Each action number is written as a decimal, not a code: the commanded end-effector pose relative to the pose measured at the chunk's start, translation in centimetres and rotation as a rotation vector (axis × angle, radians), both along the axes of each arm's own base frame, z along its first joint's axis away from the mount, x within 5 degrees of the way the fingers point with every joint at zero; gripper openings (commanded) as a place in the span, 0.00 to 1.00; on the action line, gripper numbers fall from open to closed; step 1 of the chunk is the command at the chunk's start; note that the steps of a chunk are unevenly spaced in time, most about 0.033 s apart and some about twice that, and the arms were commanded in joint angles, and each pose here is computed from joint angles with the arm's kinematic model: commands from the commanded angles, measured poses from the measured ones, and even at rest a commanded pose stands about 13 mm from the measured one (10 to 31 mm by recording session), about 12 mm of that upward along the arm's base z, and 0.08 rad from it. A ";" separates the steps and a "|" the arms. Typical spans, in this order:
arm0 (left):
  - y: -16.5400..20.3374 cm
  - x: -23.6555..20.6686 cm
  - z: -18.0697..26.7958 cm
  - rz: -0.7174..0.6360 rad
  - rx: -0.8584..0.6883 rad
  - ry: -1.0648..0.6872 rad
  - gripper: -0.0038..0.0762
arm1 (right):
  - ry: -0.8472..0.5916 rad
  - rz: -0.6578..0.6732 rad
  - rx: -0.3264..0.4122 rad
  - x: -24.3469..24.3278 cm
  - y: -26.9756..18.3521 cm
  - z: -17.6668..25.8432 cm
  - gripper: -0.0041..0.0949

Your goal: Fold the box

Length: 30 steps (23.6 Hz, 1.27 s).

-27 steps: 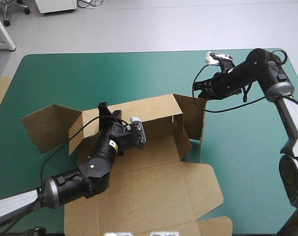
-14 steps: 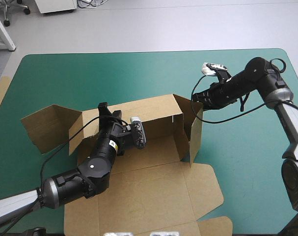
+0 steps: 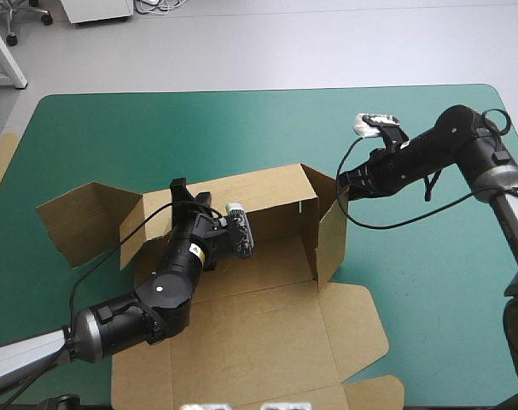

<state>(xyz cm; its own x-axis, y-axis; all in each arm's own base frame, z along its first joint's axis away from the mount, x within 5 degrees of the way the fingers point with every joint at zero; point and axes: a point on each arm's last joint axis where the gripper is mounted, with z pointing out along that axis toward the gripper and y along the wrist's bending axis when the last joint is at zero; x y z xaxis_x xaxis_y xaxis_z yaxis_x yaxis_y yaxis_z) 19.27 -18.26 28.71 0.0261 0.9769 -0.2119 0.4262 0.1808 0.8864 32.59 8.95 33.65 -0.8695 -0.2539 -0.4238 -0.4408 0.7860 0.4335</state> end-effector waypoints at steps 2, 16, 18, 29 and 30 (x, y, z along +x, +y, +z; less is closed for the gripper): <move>0.1 -0.5 -0.2 0.046 -0.103 0.084 0.03 | -0.045 0.033 0.041 -2.2 0.1 1.3 0.17; 0.0 -0.5 -0.2 0.043 -0.104 0.085 0.03 | -0.107 0.120 0.097 -4.3 1.0 1.7 0.50; 0.0 -0.5 -0.2 0.042 -0.103 0.083 0.03 | -0.087 0.155 0.089 -4.8 1.6 1.3 0.56; 0.1 -0.5 -0.2 0.044 -0.100 0.079 0.03 | -0.172 0.223 0.047 -5.8 2.7 1.1 0.58; 0.1 -0.5 -0.2 0.044 -0.100 0.079 0.03 | -0.184 0.232 0.031 -5.8 3.1 0.9 0.60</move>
